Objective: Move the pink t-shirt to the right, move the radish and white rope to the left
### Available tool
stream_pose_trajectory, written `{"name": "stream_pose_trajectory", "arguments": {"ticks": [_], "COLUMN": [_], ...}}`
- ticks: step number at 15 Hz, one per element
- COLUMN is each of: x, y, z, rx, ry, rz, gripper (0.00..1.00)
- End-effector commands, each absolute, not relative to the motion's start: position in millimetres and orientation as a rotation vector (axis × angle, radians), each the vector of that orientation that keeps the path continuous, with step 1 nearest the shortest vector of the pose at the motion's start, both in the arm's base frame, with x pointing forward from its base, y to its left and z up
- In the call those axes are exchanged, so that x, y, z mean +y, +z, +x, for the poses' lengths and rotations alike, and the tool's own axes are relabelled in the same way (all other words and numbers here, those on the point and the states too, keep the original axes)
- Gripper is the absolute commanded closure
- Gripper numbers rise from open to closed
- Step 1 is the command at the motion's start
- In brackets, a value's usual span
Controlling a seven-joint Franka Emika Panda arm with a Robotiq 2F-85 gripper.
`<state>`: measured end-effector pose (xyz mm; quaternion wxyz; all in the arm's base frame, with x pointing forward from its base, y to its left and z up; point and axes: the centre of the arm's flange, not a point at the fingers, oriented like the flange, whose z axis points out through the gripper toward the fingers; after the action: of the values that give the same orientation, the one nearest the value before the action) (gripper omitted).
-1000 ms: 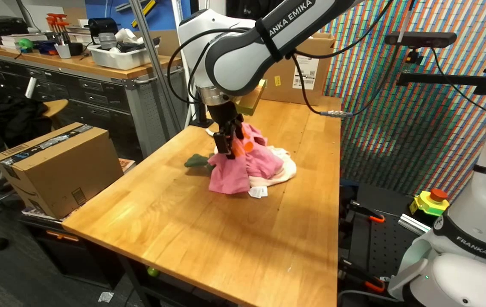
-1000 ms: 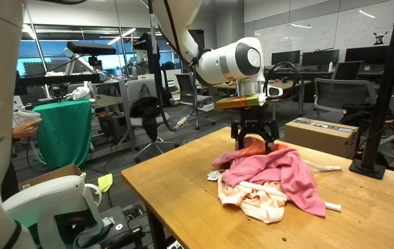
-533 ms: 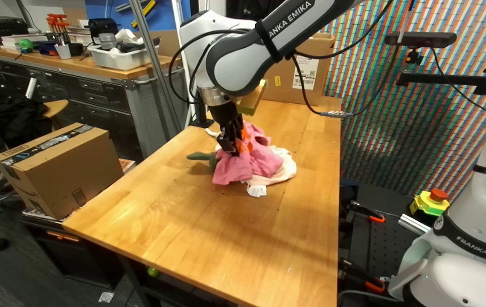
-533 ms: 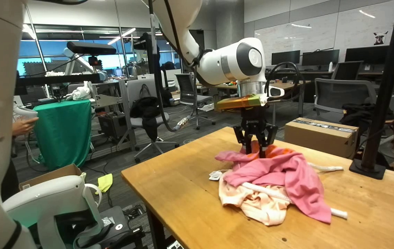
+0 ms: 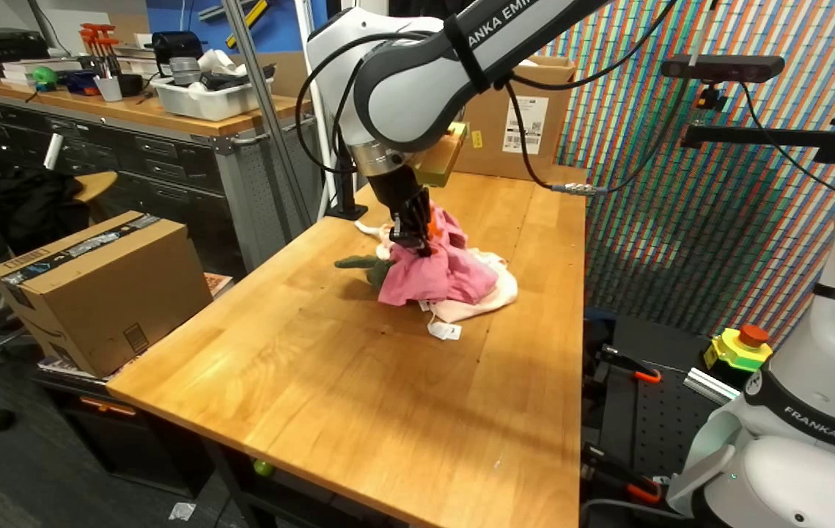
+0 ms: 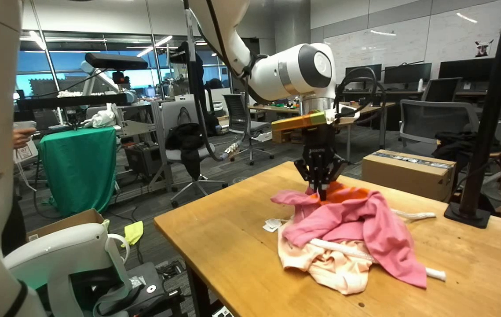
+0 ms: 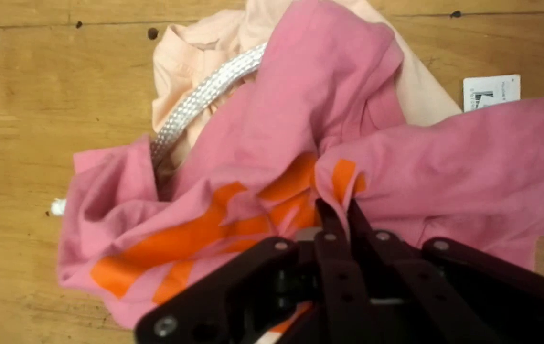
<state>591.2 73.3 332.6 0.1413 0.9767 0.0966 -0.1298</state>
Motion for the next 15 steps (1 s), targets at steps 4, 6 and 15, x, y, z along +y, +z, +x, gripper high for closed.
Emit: {"name": "stream_pose_trajectory", "arguments": {"ticks": [4,6,15], "x": [80,81,84], "y": [414,439,505], "z": [570,565,549], "rx": [0.184,0.158,0.04], "ry": [-0.305,-0.255,-0.08], "rz": [2.717,2.688,2.611], "gripper": [0.98,0.98,0.98]}}
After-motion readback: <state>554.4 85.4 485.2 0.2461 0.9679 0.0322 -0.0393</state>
